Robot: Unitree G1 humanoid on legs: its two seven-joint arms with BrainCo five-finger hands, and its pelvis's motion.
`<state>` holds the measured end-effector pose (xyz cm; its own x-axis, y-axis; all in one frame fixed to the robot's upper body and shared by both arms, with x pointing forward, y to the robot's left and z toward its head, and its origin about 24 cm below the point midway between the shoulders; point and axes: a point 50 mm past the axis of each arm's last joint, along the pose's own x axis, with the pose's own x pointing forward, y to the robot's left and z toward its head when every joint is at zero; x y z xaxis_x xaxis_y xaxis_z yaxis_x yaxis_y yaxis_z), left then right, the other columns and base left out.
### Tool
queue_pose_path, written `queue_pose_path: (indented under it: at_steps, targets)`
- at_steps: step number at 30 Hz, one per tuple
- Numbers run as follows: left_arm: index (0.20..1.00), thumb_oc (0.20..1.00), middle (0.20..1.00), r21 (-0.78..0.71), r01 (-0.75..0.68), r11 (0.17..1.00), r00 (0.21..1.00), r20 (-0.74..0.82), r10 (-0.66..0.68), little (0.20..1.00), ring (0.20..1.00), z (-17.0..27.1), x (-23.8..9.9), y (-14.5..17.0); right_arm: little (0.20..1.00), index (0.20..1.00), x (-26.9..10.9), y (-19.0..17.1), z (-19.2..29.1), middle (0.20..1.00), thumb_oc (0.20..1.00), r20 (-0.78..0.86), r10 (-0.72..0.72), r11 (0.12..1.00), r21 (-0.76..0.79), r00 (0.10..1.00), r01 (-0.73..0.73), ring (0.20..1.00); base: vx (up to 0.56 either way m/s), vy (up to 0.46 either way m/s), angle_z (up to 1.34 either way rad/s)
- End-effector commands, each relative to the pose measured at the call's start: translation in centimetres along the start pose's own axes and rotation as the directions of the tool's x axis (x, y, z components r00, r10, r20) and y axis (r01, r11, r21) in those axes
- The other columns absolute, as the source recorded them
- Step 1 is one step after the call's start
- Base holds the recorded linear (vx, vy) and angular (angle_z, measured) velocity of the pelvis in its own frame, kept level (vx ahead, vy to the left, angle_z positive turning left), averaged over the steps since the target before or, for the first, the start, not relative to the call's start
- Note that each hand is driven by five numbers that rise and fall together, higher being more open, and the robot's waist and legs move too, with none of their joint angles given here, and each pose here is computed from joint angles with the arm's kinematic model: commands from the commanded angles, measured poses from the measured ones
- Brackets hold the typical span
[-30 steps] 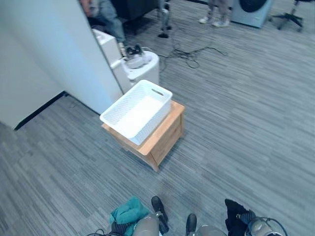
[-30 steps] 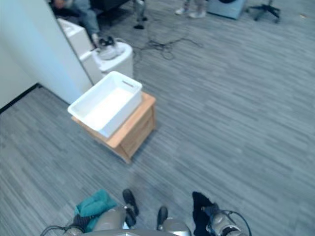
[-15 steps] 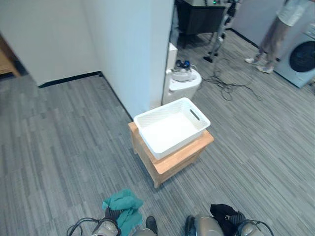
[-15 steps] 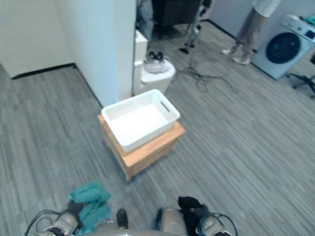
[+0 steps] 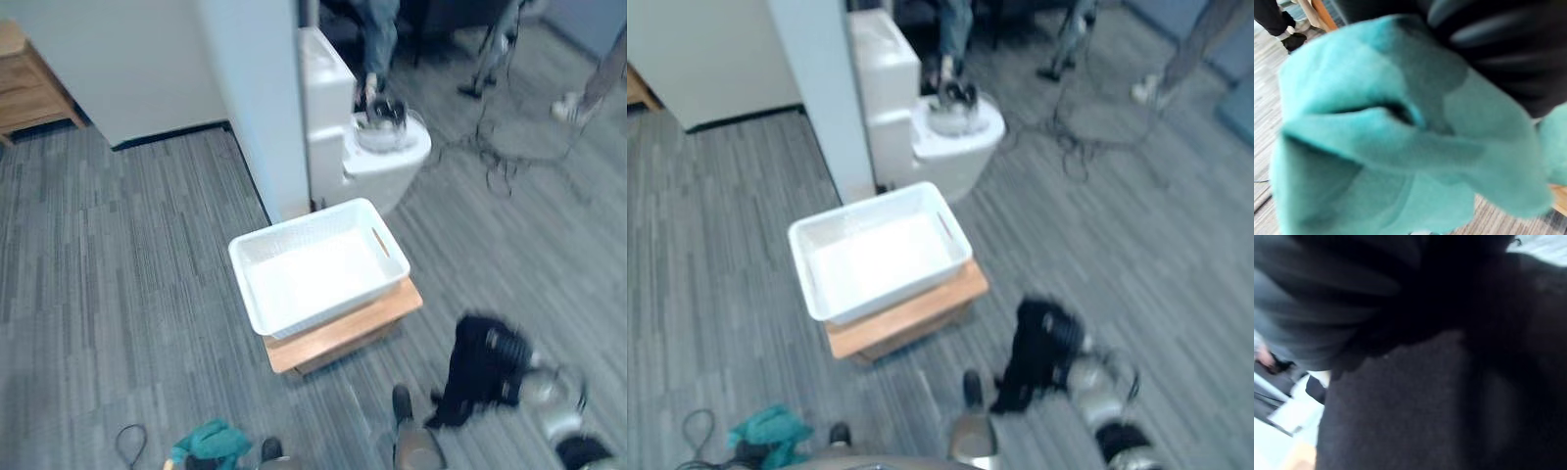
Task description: Tidy up the quilt and then pick up the clothes from the bed and put them into the laundry hamper.
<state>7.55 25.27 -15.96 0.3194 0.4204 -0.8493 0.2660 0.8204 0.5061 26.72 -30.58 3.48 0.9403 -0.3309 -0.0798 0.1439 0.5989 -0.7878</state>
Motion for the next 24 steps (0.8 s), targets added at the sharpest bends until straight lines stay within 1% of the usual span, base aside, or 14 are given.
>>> queue_pose_path:
  at_steps: [1, 3, 4, 5, 6, 9, 10, 11, 12, 15, 16, 17, 21, 24]
  targets:
    - [0.200, 0.200, 0.200, 0.017, -0.094, 0.995, 0.995, -0.020, 0.094, 0.200, 0.200, -0.9, 0.4, 2.8, 0.200, 0.200, 1.3, -4.1, 6.6, 0.200, 0.200, 0.321, -0.139, 0.987, -0.037, 0.937, 0.159, 0.200, 0.13, -0.382, 0.13]
    - [0.200, 0.200, 0.200, 0.018, -0.091, 0.996, 0.996, 0.017, 0.091, 0.200, 0.200, 0.5, 0.3, 2.0, 0.200, 0.200, 1.0, -6.2, 9.2, 0.200, 0.200, 0.439, -0.179, 0.972, -0.061, 0.880, 0.228, 0.200, 0.06, -0.416, 0.29]
    - [0.200, 0.200, 0.200, 0.018, -0.091, 0.996, 0.996, 0.018, 0.091, 0.200, 0.200, 0.5, 0.3, 2.0, 0.200, 0.200, 1.0, -6.3, 9.2, 0.200, 0.200, 0.440, -0.180, 0.972, -0.061, 0.880, 0.229, 0.200, -0.09, -0.511, 0.58]
    - [0.200, 0.200, 0.200, 0.042, -0.091, 0.995, 0.992, 0.097, 0.087, 0.200, 0.200, 2.7, 0.3, 1.6, 0.200, 0.200, 0.1, -8.0, 12.7, 0.200, 0.200, 0.576, -0.204, 0.960, -0.039, 0.791, 0.276, 0.200, -0.07, -0.328, 0.72]
    - [0.200, 0.200, 0.200, 0.043, -0.091, 0.995, 0.992, 0.097, 0.086, 0.200, 0.200, 2.7, 0.3, 1.6, 0.200, 0.200, 0.1, -8.0, 12.7, 0.200, 0.200, 0.576, -0.204, 0.960, -0.039, 0.792, 0.276, 0.200, -0.07, -0.419, 1.11]
    - [0.200, 0.200, 0.200, 0.080, -0.058, 0.995, 0.986, 0.163, 0.044, 0.200, 0.200, 4.2, 0.0, 0.4, 0.200, 0.200, -1.2, -8.8, 15.0, 0.200, 0.200, 0.674, -0.195, 0.964, -0.004, 0.713, 0.267, 0.200, 0.00, -0.140, 0.40]
    - [0.200, 0.200, 0.200, 0.080, -0.058, 0.995, 0.986, 0.164, 0.044, 0.200, 0.200, 4.2, 0.0, 0.4, 0.200, 0.200, -1.2, -8.8, 15.0, 0.200, 0.200, 0.673, -0.195, 0.964, -0.004, 0.713, 0.267, 0.200, 0.04, -0.045, 0.07]
    - [0.200, 0.200, 0.200, 0.122, -0.035, 0.992, 0.976, 0.217, 0.008, 0.200, 0.200, 5.2, -0.3, -0.5, 0.200, 0.200, -2.0, -9.2, 16.7, 0.200, 0.200, 0.730, -0.195, 0.969, 0.042, 0.655, 0.242, 0.200, 0.04, -0.007, 0.57]
    - [0.200, 0.200, 0.200, 0.123, -0.035, 0.992, 0.976, 0.217, 0.007, 0.200, 0.200, 5.2, -0.3, -0.5, 0.200, 0.200, -2.0, -9.2, 16.7, 0.200, 0.200, 0.730, -0.195, 0.969, 0.041, 0.655, 0.242, 0.200, 0.07, -0.014, 0.66]
    - [0.200, 0.200, 0.200, 0.150, -0.032, 0.988, 0.966, 0.260, -0.008, 0.200, 0.200, 6.3, -0.3, -0.3, 0.200, 0.200, -2.4, -8.5, 19.4, 0.200, 0.200, 0.788, -0.170, 0.982, 0.089, 0.592, 0.164, 0.200, 0.01, -0.024, 0.45]
    - [0.200, 0.200, 0.200, 0.150, -0.033, 0.988, 0.966, 0.260, -0.008, 0.200, 0.200, 6.3, -0.3, -0.3, 0.200, 0.200, -2.4, -8.5, 19.4, 0.200, 0.200, 0.788, -0.170, 0.982, 0.089, 0.591, 0.164, 0.200, 0.02, 0.026, 0.47]
    - [0.200, 0.200, 0.200, 0.150, -0.032, 0.988, 0.971, 0.239, -0.005, 0.200, 0.200, 5.8, -0.3, -0.4, 0.200, 0.200, -2.3, -7.4, 21.4, 0.200, 0.200, 0.820, -0.148, 0.989, 0.105, 0.553, 0.108, 0.200, 0.04, 0.038, 0.30]
    - [0.200, 0.200, 0.200, 0.130, -0.039, 0.991, 0.974, 0.226, 0.009, 0.200, 0.200, 5.7, -0.2, -0.3, 0.200, 0.200, -1.9, -5.1, 25.6, 0.200, 0.200, 0.864, -0.103, 0.994, 0.101, 0.493, 0.030, 0.200, -0.03, 0.005, 0.04]
    - [0.200, 0.200, 0.200, 0.149, -0.053, 0.987, 0.977, 0.212, 0.020, 0.200, 0.200, 5.2, -0.1, 0.0, 0.200, 0.200, -1.2, -3.9, 28.2, 0.200, 0.200, 0.866, -0.102, 0.994, 0.109, 0.490, 0.014, 0.200, -0.05, 0.007, -0.04]
